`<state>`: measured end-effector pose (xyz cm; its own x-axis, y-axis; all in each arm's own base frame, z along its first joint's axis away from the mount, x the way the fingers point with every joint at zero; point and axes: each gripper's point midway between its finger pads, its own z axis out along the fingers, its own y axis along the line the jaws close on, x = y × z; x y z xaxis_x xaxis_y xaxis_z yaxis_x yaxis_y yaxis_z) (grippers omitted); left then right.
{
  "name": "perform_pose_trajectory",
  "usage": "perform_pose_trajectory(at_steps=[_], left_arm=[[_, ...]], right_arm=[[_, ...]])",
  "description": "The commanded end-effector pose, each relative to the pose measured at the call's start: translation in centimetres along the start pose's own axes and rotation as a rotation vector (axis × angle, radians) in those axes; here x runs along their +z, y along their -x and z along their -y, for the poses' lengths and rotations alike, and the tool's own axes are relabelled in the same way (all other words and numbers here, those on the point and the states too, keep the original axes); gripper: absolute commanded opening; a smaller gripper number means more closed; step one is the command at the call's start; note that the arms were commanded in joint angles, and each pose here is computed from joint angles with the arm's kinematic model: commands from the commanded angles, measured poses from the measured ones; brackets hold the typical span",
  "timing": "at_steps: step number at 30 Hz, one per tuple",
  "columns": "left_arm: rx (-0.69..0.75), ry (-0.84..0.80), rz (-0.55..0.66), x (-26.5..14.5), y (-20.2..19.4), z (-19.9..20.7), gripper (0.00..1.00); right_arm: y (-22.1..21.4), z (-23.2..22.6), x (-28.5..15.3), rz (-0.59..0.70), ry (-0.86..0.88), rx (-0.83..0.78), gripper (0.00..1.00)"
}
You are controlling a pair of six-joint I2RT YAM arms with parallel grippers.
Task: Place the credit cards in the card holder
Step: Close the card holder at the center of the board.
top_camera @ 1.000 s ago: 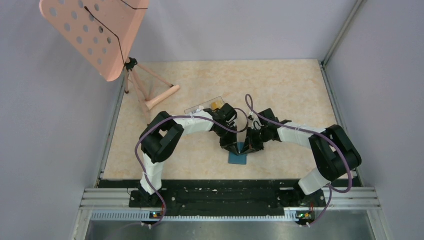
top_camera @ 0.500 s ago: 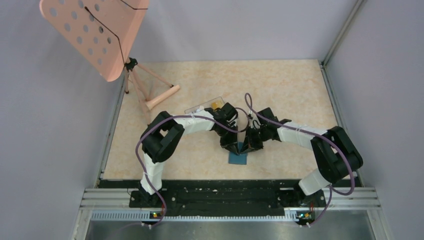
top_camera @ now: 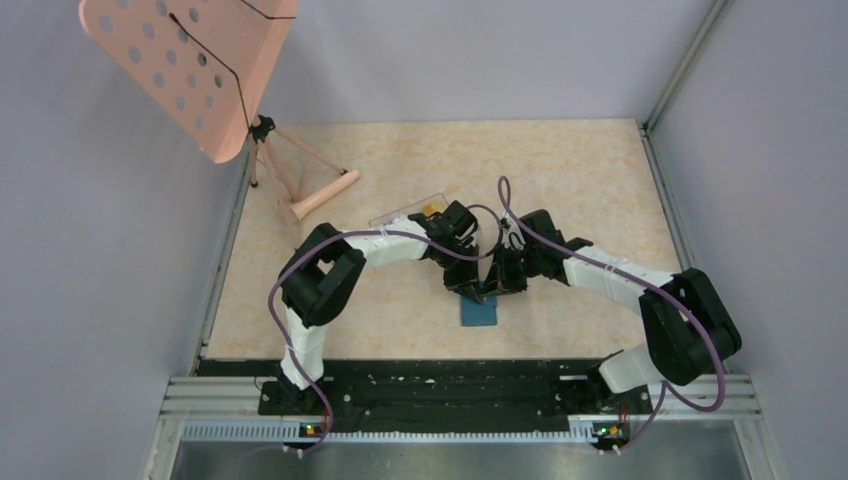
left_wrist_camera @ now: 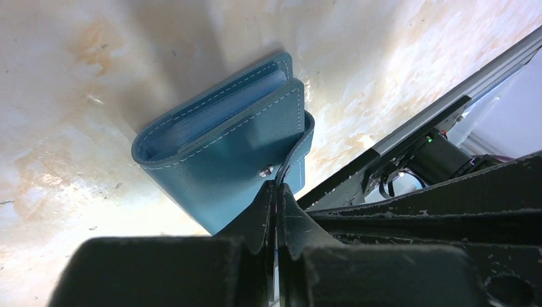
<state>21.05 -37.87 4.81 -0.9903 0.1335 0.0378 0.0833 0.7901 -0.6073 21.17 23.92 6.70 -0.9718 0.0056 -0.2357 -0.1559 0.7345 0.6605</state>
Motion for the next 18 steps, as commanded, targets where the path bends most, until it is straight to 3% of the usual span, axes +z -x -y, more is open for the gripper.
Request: perform_pose_trajectory(at_steps=[1, 18], left_arm=[[0.032, -0.031, 0.066, -2.3, 1.0, 2.2, 0.0], [-0.038, 0.034, -0.021, -0.5, -0.5, -0.4, 0.0]], right_arm=[[1.5, -1.1, -0.2, 0.042, 0.004, -0.053, 0.0], [0.3, 1.9, 1.5, -0.013, -0.078, -0.03, 0.0]])
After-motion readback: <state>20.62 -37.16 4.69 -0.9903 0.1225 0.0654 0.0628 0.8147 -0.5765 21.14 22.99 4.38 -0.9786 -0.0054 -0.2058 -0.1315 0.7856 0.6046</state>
